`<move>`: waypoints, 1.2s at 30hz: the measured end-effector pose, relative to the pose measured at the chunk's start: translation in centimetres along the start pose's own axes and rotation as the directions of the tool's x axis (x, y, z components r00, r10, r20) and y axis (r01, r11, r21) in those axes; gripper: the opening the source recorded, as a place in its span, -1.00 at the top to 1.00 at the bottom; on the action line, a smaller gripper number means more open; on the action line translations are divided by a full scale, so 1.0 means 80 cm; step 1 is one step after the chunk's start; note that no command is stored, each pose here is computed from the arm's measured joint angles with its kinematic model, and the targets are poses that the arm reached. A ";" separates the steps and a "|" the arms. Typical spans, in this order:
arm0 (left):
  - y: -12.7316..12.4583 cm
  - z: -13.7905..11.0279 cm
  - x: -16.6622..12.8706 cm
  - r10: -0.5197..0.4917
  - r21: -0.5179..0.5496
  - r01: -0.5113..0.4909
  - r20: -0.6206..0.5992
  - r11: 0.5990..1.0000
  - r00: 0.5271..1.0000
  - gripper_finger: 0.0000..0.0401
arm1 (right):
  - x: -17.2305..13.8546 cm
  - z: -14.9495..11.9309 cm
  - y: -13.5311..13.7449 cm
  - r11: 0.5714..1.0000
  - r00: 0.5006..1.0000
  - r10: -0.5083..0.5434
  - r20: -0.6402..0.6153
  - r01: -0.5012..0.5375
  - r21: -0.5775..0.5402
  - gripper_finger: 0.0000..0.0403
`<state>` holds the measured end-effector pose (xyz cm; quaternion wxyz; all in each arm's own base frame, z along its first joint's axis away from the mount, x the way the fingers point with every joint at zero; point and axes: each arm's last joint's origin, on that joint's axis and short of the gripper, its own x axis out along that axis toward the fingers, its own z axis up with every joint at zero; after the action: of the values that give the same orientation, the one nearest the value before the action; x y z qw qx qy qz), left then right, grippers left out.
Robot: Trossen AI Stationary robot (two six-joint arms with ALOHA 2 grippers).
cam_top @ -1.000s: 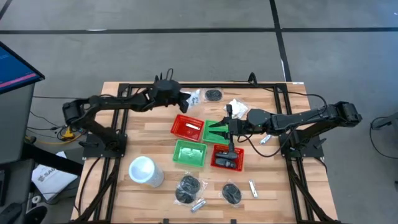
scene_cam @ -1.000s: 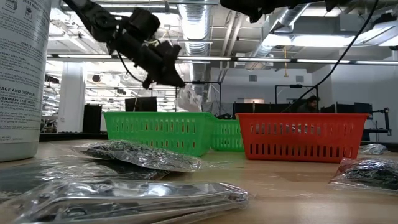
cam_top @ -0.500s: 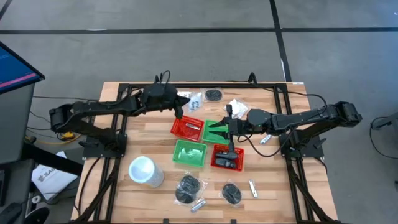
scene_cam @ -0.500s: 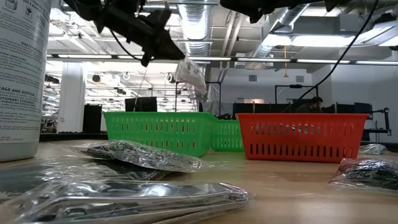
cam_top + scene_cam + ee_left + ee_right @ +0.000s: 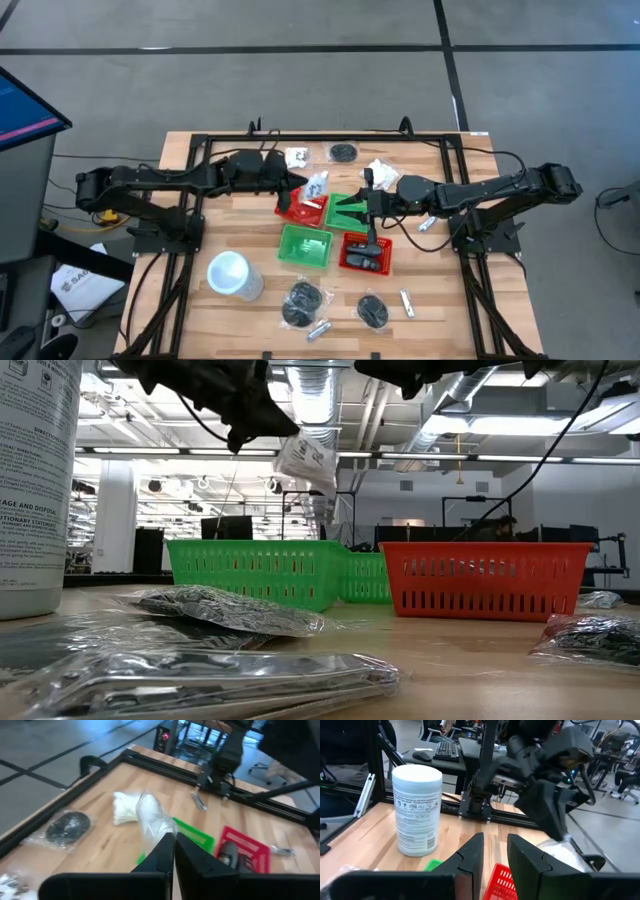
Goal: Pick & Place Travel size toiletries
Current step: Put the white cotton pack into the bottom left green bin
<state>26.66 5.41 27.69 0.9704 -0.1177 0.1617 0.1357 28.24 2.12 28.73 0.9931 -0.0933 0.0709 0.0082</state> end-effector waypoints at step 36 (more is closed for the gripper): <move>-0.114 -0.052 -0.028 -0.281 0.125 0.314 -0.227 0.941 0.932 1.00 | 0.000 0.000 0.000 1.000 1.000 0.000 0.001 0.000 0.020 0.62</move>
<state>26.20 -4.75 26.30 0.9640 -0.0765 0.2517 -0.0396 28.24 2.12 28.74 0.9940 -0.0836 0.0704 0.0074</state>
